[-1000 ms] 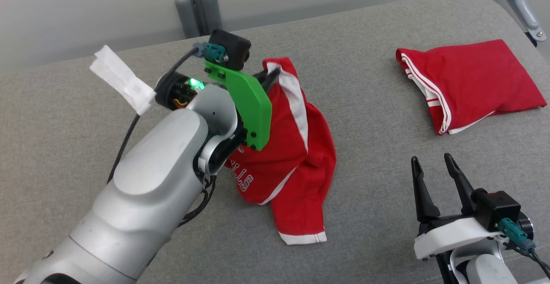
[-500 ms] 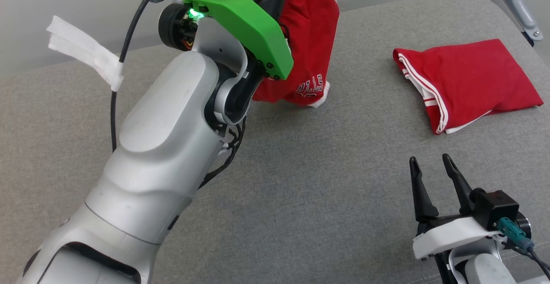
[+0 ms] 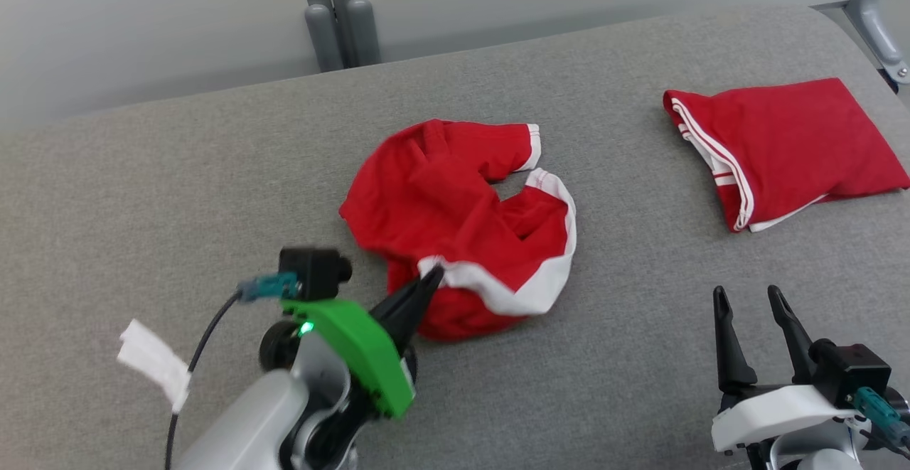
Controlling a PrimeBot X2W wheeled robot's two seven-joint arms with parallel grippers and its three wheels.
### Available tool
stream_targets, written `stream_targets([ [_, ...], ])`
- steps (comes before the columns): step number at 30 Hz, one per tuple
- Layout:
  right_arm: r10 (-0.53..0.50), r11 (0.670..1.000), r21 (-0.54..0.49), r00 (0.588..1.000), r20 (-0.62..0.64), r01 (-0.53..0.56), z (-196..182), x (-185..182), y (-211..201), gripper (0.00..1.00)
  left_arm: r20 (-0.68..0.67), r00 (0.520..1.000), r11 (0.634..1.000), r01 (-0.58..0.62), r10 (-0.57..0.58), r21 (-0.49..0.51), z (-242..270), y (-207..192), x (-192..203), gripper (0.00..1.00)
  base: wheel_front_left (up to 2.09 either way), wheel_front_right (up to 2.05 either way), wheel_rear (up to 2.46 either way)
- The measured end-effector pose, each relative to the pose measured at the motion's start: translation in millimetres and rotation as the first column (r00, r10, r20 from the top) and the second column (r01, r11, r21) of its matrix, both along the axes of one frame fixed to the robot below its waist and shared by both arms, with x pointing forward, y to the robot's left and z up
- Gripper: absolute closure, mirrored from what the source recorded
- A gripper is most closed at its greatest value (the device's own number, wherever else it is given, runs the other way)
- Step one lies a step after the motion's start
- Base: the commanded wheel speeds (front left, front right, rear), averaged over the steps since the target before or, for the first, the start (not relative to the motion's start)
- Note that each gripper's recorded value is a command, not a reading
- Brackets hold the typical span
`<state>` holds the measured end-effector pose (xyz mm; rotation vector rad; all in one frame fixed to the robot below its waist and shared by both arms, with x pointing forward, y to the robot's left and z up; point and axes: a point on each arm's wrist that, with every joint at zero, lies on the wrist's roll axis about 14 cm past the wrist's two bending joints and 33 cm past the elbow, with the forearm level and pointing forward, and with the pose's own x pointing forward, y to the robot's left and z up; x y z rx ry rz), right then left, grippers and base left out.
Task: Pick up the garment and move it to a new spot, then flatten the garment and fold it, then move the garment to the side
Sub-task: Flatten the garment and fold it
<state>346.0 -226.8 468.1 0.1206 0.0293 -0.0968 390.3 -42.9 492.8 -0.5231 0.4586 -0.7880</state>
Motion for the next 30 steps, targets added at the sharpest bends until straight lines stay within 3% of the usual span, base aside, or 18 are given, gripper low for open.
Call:
stream_targets([
  [3,0.013,1.0,-0.002,1.0,-0.007,-0.013,-3,1,3,0.0,-0.1,0.993,0.994,-0.055,0.065,0.093,-42,47,-26,1.0,0.0,0.0,0.0],
  [5,0.034,0.999,-0.004,0.999,-0.008,-0.034,-3,4,9,0.0,-0.15,0.984,0.991,-0.085,0.1,0.1,-55,66,-39,1.0,0.0,0.0,0.0],
  [8,0.072,0.997,-0.007,0.997,-0.005,-0.072,-2,11,19,0.0,-0.129,0.978,0.977,-0.146,0.167,0.153,-67,96,-43,1.0,0.0,0.0,0.0],
  [15,0.148,0.989,-0.02,0.989,0.003,-0.148,0,22,39,0.0,-0.133,0.94,0.948,-0.302,0.314,0.101,-75,129,-48,1.0,0.0,0.0,0.0],
  [17,0.161,0.987,-0.025,0.987,0.007,-0.161,2,23,42,0.0,-0.12,0.933,0.94,-0.328,0.338,0.096,-77,134,-50,0.64,0.0,0.0,0.0],
  [18,0.164,0.986,-0.026,0.986,0.009,-0.164,3,23,42,0.0,-0.101,0.931,0.934,-0.342,0.352,0.102,-78,138,-51,0.01,0.0,0.0,0.0],
  [27,0.169,0.984,-0.06,0.984,0.052,-0.166,18,18,39,0.0,0.033,0.868,0.861,-0.496,0.496,0.109,-75,171,-58,0.0,0.0,0.0,0.0],
  [30,0.16,0.985,-0.077,0.984,0.078,-0.154,28,13,35,0.0,0.154,0.794,0.792,-0.604,0.589,0.084,-47,196,-50,0.0,0.0,0.0,0.0],
])
